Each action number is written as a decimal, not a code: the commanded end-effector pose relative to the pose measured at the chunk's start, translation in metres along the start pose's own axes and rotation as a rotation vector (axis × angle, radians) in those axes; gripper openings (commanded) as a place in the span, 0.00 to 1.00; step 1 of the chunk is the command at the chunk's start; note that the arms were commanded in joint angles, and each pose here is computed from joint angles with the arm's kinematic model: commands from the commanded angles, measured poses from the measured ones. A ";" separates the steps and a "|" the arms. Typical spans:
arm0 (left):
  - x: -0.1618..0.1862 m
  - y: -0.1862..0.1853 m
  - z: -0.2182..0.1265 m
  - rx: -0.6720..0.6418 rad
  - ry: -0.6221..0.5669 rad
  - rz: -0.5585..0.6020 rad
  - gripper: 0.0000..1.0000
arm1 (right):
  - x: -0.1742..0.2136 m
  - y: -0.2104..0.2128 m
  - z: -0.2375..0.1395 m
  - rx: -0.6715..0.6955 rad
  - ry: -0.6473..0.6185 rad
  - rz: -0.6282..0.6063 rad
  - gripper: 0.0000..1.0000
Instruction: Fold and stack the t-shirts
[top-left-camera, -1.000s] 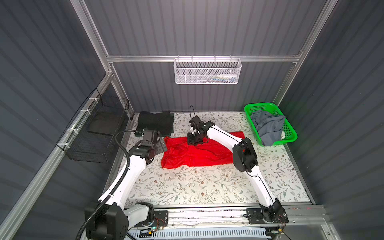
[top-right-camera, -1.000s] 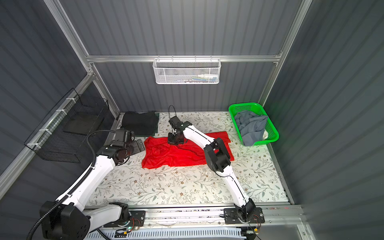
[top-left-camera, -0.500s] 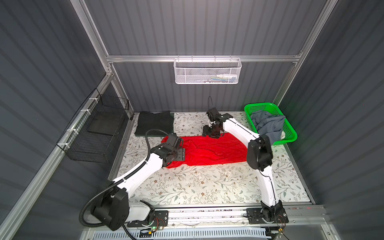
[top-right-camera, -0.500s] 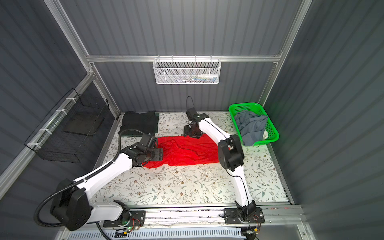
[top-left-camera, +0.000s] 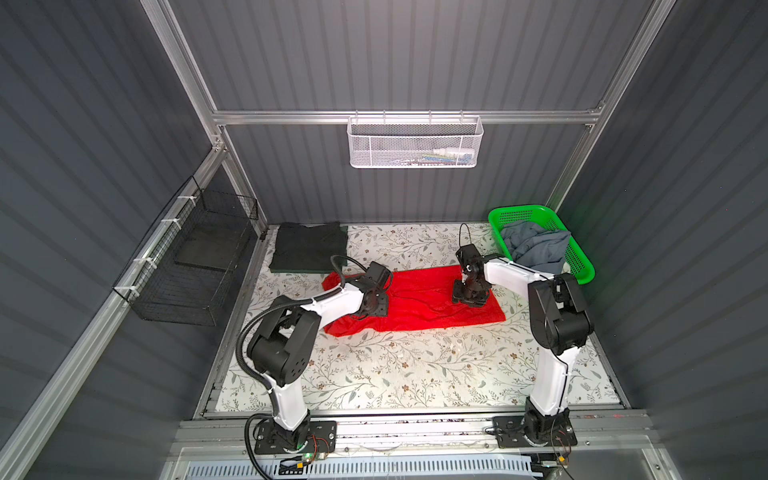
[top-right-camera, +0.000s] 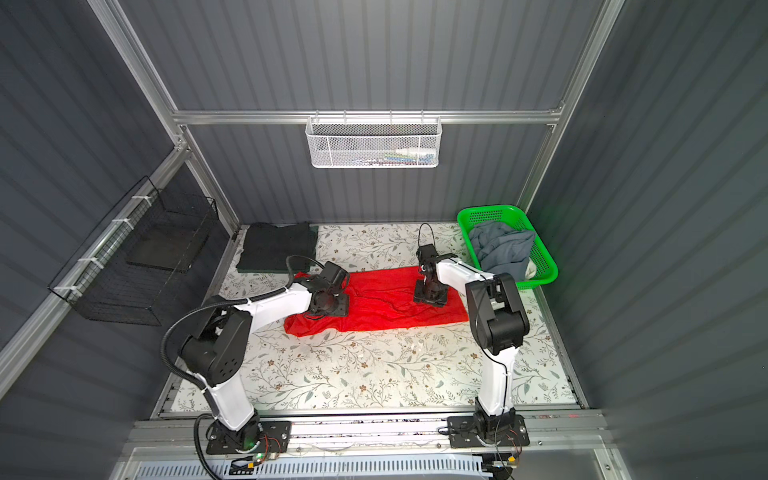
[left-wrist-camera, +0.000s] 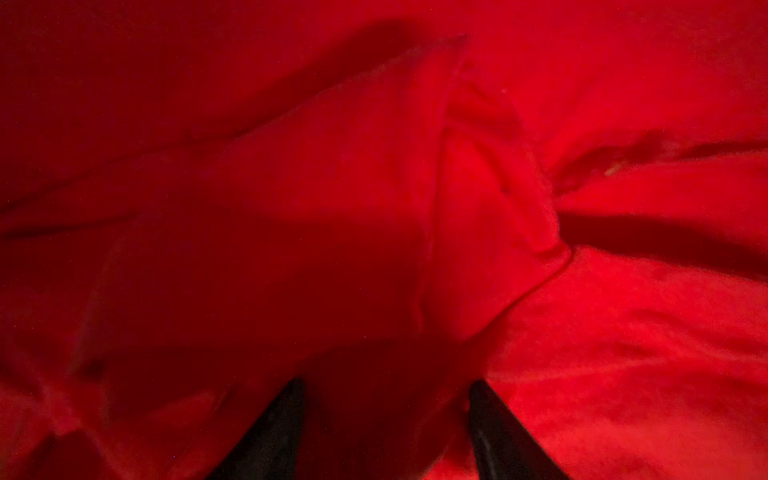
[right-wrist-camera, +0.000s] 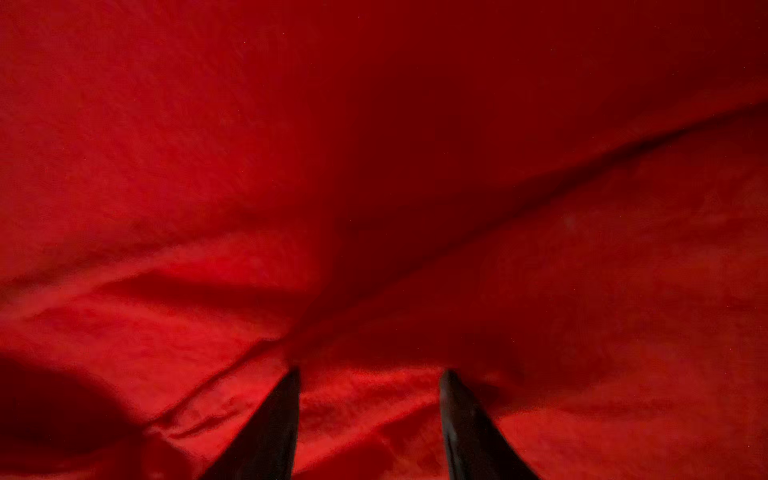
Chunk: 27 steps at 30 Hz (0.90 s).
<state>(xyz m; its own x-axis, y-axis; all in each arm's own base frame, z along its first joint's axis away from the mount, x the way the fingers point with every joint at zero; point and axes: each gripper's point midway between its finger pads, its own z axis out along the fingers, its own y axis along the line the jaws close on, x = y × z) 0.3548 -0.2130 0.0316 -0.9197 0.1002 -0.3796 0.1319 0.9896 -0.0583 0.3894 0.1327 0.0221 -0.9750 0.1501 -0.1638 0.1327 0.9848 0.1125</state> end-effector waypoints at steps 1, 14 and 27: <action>-0.012 -0.004 0.008 -0.023 -0.009 -0.008 0.62 | -0.007 -0.010 0.011 0.065 0.016 -0.045 0.56; -0.062 -0.029 0.059 -0.028 -0.016 0.092 0.59 | 0.027 -0.027 0.009 0.061 0.129 -0.012 0.51; -0.132 -0.100 0.100 0.174 -0.106 0.247 0.60 | 0.131 -0.015 0.015 0.083 0.242 -0.015 0.41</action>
<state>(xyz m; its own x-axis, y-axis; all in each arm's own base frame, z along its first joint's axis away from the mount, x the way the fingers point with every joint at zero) 0.5120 -0.3223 0.0328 -0.7848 0.2430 -0.5701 0.3335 0.9410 -0.0580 0.3098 0.1381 0.0137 -0.9924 0.0874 -0.0861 0.0824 0.9948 0.0601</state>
